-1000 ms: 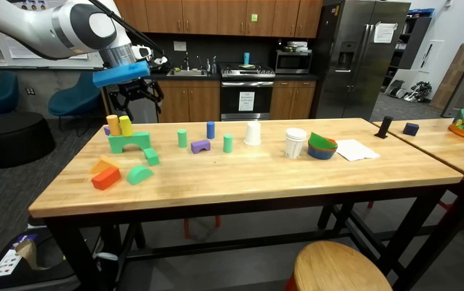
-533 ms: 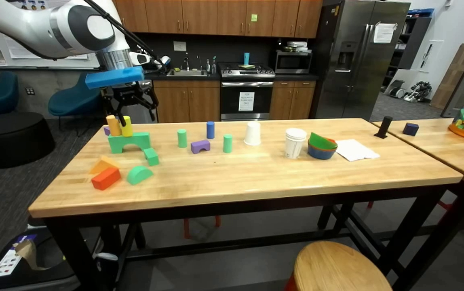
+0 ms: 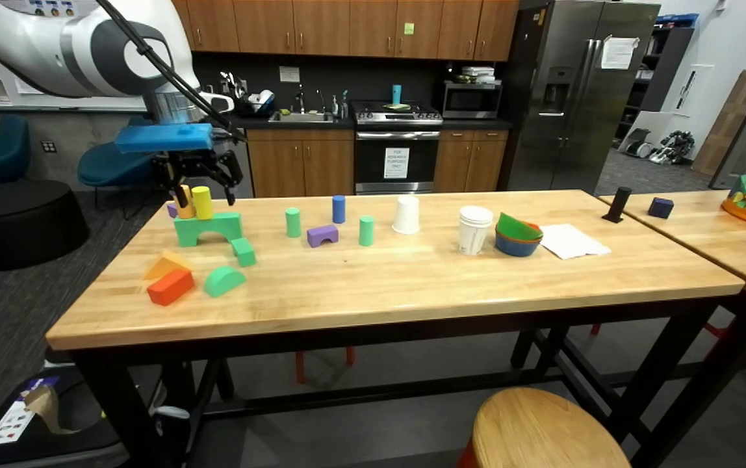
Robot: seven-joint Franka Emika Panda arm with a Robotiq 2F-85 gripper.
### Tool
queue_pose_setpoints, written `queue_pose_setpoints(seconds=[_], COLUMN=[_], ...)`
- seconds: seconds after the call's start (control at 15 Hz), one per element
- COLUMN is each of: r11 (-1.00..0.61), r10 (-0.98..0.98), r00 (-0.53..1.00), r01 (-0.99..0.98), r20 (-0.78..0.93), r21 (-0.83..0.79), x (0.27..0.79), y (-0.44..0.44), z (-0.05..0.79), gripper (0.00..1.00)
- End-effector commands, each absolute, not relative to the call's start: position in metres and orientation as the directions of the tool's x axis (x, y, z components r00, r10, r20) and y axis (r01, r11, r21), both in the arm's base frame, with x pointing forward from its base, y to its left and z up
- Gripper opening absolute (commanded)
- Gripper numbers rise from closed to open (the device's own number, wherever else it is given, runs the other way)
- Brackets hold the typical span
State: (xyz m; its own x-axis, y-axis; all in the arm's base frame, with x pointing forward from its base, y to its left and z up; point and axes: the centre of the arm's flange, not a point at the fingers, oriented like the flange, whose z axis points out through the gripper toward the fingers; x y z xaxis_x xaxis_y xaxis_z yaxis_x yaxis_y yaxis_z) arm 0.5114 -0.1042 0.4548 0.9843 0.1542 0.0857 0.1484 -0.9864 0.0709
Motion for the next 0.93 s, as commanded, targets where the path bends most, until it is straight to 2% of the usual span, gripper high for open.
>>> queue_pose_setpoints(seconds=[0.0,0.07,0.47,0.87], r11=[-0.988,-0.986,-0.987,-0.979], r10=[0.148,0.155,0.149,0.169], r00=[0.979,0.983,0.985,0.983], r01=[0.139,0.148,0.144,0.176], r20=[0.143,0.102,0.087,-0.071], r21=[0.073,0.072,0.064,0.101], x=[0.482,0.502,0.507,0.464], y=[-0.100,-0.102,-0.102,-0.099], z=[0.460,0.455,0.454,0.451], gripper=[1.00,1.00,1.00,1.00])
